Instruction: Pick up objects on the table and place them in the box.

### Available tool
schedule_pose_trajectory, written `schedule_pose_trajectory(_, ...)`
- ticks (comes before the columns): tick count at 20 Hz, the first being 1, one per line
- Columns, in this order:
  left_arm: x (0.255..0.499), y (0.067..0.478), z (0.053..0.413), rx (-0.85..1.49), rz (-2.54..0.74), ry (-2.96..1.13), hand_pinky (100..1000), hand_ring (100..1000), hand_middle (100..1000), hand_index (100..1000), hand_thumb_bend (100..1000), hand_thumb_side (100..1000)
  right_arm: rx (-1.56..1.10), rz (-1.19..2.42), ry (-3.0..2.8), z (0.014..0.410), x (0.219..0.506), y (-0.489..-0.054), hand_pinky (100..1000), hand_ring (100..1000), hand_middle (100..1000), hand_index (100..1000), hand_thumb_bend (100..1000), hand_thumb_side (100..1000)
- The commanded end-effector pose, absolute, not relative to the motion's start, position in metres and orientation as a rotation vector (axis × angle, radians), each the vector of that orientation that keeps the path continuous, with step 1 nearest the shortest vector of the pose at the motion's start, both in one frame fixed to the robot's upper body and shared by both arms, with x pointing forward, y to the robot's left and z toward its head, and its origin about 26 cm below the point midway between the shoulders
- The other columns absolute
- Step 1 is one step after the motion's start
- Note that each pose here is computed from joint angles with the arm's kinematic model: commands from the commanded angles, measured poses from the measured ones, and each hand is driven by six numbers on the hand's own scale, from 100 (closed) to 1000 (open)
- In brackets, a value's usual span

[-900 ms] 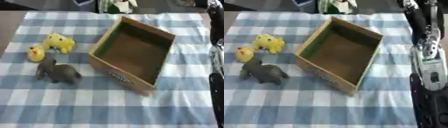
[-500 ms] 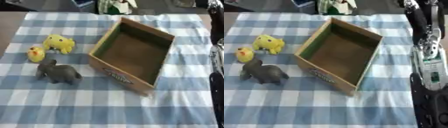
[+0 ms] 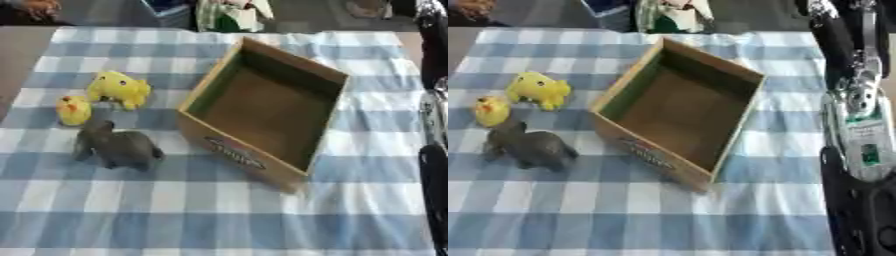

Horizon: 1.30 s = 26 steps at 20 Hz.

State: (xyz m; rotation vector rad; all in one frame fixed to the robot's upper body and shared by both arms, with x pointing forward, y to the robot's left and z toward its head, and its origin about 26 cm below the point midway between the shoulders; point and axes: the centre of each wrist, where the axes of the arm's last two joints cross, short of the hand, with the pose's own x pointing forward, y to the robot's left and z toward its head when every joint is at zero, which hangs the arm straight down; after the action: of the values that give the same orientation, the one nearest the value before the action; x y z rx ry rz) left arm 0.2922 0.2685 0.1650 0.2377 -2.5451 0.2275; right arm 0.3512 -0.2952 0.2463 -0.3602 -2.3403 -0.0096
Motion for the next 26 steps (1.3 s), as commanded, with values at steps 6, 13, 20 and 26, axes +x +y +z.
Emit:
schedule_pose_trajectory(6,0.289,0.288,0.183,0.321,0.045,-2.629,528,628,688,879,100,908,-0.370,0.008,-2.364,0.252,0.347,-0.295,706,629,478,776,100,526)
schedule_pose_trajectory(13,0.289,0.311,0.215,0.626,-0.407,-2.643,544,659,706,873,100,733,-0.371,0.018,-2.357,0.250,0.348,-0.294,706,629,477,776,100,520)
schedule_pose_trajectory(20,0.290,0.316,0.241,0.888,-0.865,-2.507,566,693,715,865,100,620,-0.371,0.028,-2.352,0.248,0.348,-0.293,706,629,477,776,100,517)
schedule_pose_trajectory(26,0.291,0.317,0.265,1.074,-1.238,-2.333,596,732,741,879,100,777,-0.370,0.037,-2.347,0.248,0.349,-0.293,707,629,476,776,100,517)
